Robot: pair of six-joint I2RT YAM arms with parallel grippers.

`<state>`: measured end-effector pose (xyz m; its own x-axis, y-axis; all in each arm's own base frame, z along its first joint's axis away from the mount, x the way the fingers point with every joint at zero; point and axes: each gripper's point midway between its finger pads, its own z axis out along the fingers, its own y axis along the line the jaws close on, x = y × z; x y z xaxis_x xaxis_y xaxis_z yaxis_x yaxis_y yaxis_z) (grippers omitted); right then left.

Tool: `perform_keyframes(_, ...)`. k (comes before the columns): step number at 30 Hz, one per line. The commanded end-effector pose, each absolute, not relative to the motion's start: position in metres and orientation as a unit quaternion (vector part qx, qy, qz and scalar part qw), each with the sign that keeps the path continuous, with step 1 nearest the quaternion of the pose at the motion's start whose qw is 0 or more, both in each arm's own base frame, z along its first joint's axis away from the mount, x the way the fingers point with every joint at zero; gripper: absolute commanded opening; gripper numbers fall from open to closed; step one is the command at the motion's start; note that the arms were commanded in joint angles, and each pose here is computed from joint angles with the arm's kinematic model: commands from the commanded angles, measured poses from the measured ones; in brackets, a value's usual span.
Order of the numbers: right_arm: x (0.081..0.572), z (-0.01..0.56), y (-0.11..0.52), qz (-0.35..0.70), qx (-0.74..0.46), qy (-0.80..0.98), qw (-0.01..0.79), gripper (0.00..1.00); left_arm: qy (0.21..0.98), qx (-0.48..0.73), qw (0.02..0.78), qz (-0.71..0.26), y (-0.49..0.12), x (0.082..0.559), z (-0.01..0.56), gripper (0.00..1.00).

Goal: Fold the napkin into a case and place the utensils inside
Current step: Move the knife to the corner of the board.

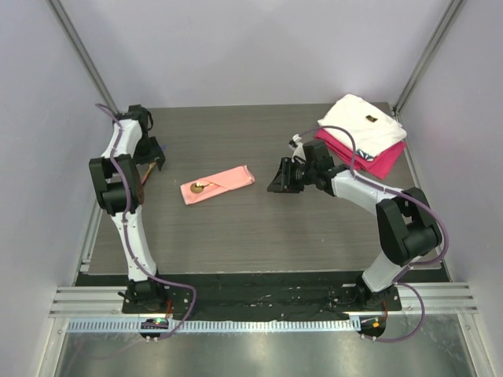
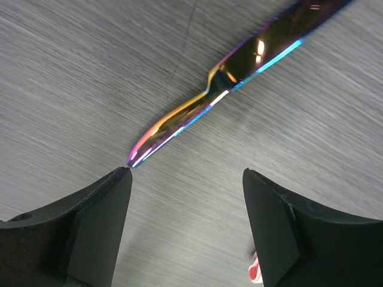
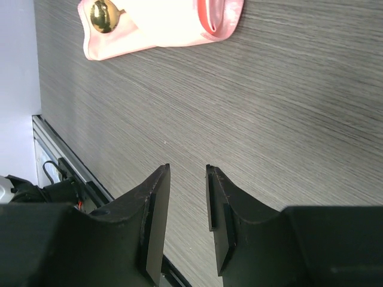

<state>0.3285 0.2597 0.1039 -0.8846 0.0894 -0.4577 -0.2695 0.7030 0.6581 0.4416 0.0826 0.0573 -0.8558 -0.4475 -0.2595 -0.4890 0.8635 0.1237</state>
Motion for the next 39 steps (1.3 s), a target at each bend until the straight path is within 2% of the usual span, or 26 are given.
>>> perform_keyframes(1, 0.33, 0.13, 0.263, 0.403, -0.072, 0.871, 0.272, 0.39, 0.94, -0.311, 0.088, 0.106, 0.096, 0.435, 0.043, 0.77)
perform_keyframes(10, 0.326, 0.123, 0.261, 0.4, -0.072, 0.874, 0.266, 0.39, 0.933, -0.33, 0.105, 0.102, 0.099, 0.439, 0.034, 0.8)
perform_keyframes(23, 0.329, 0.131, 0.261, 0.4, -0.073, 0.871, 0.277, 0.39, 0.932, -0.359, 0.039, -0.036, 0.074, 0.426, 0.03, 0.78)
perform_keyframes(26, 0.33, 0.133, 0.26, 0.398, -0.072, 0.87, 0.281, 0.39, 0.927, -0.367, 0.04, -0.06, 0.07, 0.425, 0.035, 0.67)
perform_keyframes(27, 0.329, 0.133, 0.261, 0.399, -0.072, 0.87, 0.281, 0.39, 0.925, -0.371, 0.048, -0.062, 0.07, 0.425, 0.04, 0.6)
perform_keyframes(30, 0.328, 0.132, 0.26, 0.4, -0.07, 0.87, 0.279, 0.39, 0.918, -0.376, 0.052, -0.112, 0.044, 0.426, 0.034, 0.51)
perform_keyframes(33, 0.326, 0.131, 0.26, 0.4, -0.07, 0.871, 0.278, 0.39, 0.924, -0.362, 0.074, -0.103, 0.023, 0.425, 0.043, 0.51)
perform_keyframes(39, 0.323, 0.128, 0.256, 0.392, -0.073, 0.874, 0.276, 0.39, 0.91, -0.384, 0.151, -0.045, 0.043, 0.422, 0.084, 0.54)
